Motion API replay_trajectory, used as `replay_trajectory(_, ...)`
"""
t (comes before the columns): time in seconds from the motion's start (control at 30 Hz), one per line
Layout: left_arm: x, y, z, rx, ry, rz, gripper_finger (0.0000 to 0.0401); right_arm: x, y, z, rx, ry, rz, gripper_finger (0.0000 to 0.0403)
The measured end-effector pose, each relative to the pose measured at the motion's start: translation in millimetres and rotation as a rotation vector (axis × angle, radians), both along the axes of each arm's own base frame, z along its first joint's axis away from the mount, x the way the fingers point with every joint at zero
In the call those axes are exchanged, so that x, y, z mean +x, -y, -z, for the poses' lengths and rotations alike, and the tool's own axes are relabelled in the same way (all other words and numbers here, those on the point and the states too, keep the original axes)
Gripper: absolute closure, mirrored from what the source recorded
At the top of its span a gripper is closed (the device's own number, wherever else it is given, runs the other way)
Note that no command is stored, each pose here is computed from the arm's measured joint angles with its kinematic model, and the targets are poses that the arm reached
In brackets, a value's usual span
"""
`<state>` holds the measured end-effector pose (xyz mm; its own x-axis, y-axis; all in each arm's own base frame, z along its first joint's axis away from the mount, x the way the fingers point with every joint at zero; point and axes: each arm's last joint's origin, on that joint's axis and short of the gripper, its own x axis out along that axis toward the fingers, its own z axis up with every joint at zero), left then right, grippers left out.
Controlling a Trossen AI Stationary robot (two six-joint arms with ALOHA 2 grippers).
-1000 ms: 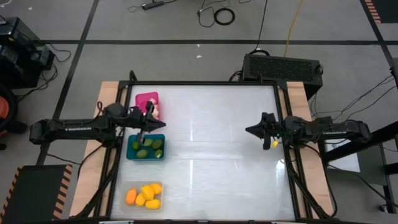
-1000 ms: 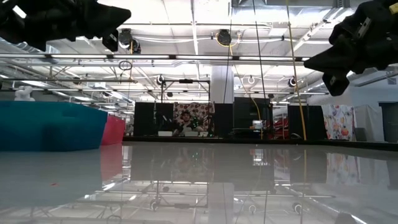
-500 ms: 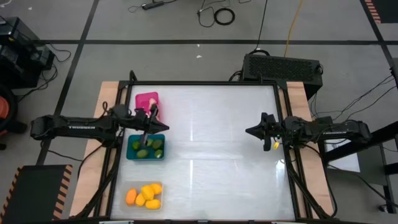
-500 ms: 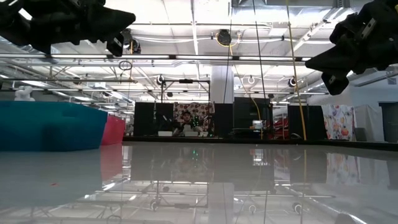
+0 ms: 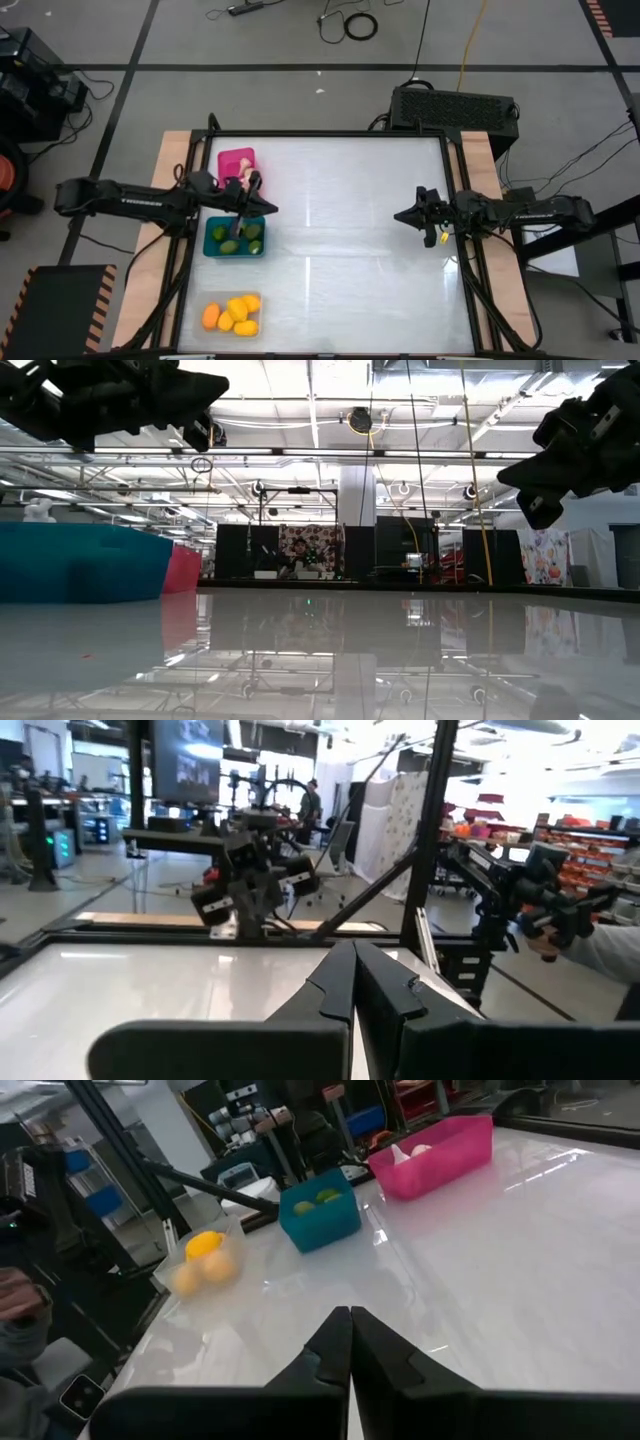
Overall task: Sort produce into baskets
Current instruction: Return to Home Position
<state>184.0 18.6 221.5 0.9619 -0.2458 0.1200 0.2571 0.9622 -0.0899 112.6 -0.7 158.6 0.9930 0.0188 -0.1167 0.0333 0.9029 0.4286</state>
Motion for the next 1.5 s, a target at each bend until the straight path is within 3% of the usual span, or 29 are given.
replay_trajectory(0.5,17.3,0.0,12.4,-0.027,0.012,0.038,0.0393,-0.5,0.1,1.1,-0.038,-0.012,-0.001,0.0403)
replay_trajectory(0.73,27.3,-0.1,23.3,-0.060,-0.011,-0.146,0.0393,-0.6,0.1,1.2,-0.034,-0.014,0.001,0.0403)
replay_trajectory(0.93,28.9,-5.4,38.0,-0.083,-0.149,-0.325,0.0393,-0.6,0.1,1.2,-0.033,-0.014,0.001,0.0403)
replay_trajectory(1.23,28.0,-4.2,50.5,-0.170,-0.286,-0.337,0.0393,-0.6,0.1,1.1,-0.033,-0.014,0.001,0.0403)
replay_trajectory(1.33,28.0,-4.2,50.5,-0.115,-0.282,-0.338,0.0393,-0.6,0.1,1.1,-0.033,-0.014,0.001,0.0403)
replay_trajectory(1.5,28.0,-4.3,50.5,0.124,-0.264,-0.336,0.0393,-0.6,0.2,1.1,-0.033,-0.014,0.002,0.0403)
